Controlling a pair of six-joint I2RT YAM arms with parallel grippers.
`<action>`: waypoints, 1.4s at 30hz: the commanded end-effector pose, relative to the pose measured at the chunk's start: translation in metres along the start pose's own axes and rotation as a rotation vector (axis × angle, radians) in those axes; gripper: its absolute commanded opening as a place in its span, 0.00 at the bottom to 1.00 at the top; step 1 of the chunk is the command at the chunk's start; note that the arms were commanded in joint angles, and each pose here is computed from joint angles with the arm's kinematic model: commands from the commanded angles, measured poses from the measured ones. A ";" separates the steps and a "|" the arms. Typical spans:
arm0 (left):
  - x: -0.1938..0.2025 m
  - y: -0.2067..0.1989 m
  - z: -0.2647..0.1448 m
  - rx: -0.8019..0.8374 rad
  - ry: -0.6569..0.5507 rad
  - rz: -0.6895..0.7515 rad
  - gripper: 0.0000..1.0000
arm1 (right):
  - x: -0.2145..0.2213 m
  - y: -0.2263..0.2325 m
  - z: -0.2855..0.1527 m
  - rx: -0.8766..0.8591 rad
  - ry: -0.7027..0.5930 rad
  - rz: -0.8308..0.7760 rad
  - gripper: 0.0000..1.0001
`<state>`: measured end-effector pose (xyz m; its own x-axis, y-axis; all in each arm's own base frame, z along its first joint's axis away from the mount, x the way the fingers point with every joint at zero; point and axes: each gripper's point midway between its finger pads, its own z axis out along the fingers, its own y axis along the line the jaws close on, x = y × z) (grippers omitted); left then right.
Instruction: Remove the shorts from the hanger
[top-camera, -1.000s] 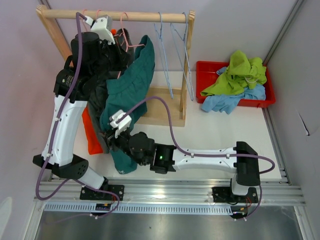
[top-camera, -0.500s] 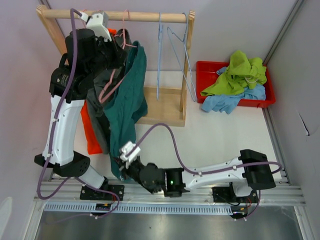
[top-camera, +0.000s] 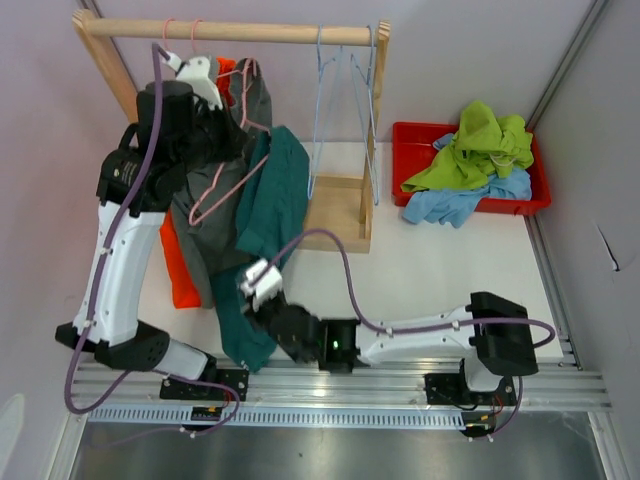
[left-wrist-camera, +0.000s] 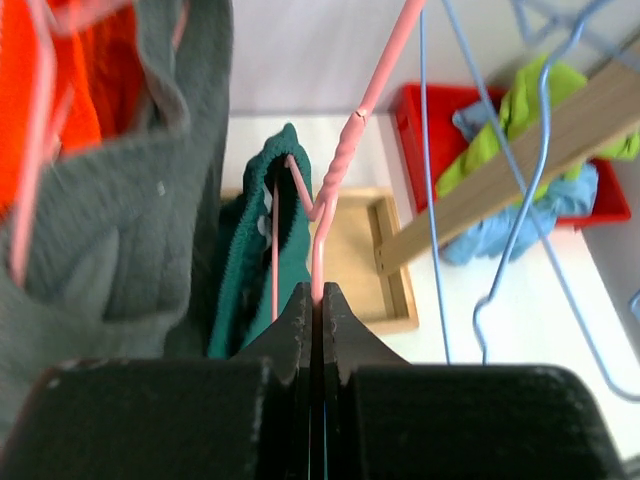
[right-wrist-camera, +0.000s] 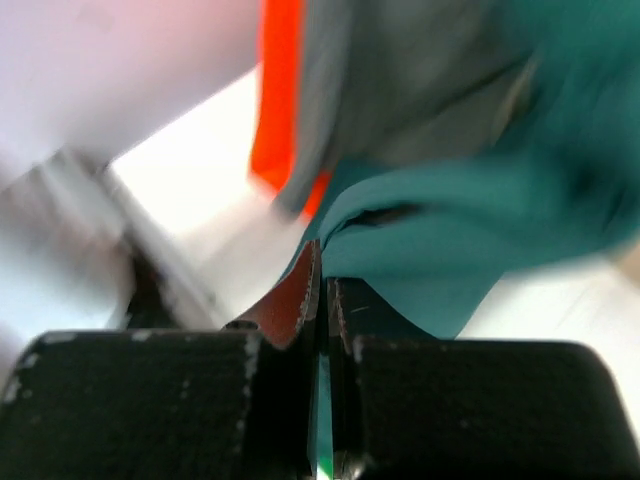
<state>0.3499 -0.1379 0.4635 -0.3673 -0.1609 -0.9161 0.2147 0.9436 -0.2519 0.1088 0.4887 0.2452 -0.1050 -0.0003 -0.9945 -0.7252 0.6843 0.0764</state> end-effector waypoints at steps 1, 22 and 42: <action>0.018 -0.019 -0.046 0.089 0.005 0.007 0.00 | -0.079 -0.058 0.055 0.104 -0.144 0.059 0.00; 0.046 0.011 -0.066 -0.022 -0.101 -0.035 0.00 | -0.074 -0.141 -0.096 0.432 -0.087 0.055 0.00; 0.069 0.016 -0.046 -0.015 -0.112 0.012 0.00 | -0.350 -0.532 -0.146 1.024 -0.560 -0.019 0.00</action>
<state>0.2813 -0.1175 0.3963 -0.3274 -0.1713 -0.9292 0.1799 0.9541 -0.2393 0.3913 0.0175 0.5292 0.3240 0.1162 -0.9389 0.2941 0.9309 0.2167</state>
